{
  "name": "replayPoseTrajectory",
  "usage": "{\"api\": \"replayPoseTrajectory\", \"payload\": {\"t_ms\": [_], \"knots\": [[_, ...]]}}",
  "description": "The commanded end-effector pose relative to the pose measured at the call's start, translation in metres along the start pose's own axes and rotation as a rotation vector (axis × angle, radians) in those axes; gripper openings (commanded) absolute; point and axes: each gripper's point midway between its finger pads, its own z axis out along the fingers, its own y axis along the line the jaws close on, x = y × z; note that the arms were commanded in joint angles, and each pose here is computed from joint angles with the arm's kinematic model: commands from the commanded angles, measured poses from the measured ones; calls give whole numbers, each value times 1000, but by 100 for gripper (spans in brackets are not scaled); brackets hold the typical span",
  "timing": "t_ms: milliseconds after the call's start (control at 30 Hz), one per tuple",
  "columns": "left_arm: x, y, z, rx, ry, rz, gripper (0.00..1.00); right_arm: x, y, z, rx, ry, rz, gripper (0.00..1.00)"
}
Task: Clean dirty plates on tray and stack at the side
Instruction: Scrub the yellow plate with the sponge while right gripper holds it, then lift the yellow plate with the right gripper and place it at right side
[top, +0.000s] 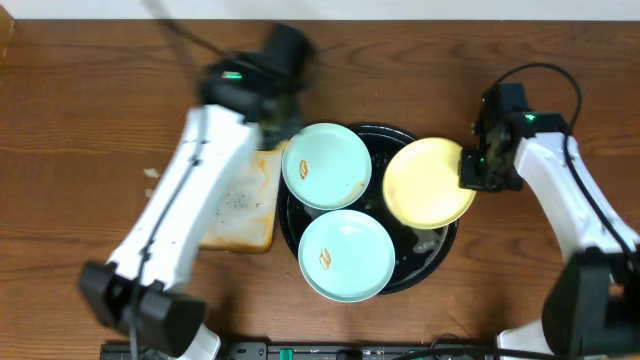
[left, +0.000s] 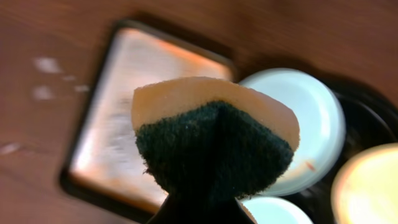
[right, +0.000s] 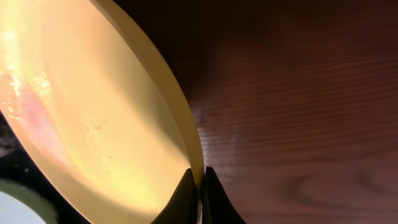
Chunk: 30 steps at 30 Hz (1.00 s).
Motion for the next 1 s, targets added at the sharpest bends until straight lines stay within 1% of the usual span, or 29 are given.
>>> {"api": "replayPoseTrajectory", "payload": {"t_ms": [0, 133, 200, 333, 467, 567, 667, 867, 967], "knots": [[8, 48, 24, -88, 80, -35, 8, -9, -6, -35, 113, -135, -59, 1], [24, 75, 54, -87, 173, -70, 8, -11, 7, -58, 161, -232, -124, 1], [33, 86, 70, -94, 213, -91, 8, -10, 11, -69, 215, -277, -165, 1], [47, 106, 89, -121, 263, -119, 8, -5, 11, -91, 406, -351, -262, 1], [50, 113, 93, -126, 278, -102, 8, 2, 28, -107, 535, -410, -406, 1], [50, 113, 93, -125, 278, -96, 8, 0, 33, -132, 715, -494, -524, 1], [49, 113, 93, -123, 274, -96, 8, 1, 47, -145, 793, -544, -632, 1], [49, 113, 93, -123, 274, -96, 8, 4, 63, -163, 870, -635, -679, 1], [49, 113, 93, -123, 274, -96, 8, 5, 65, -166, 883, -647, -684, 1]]}}
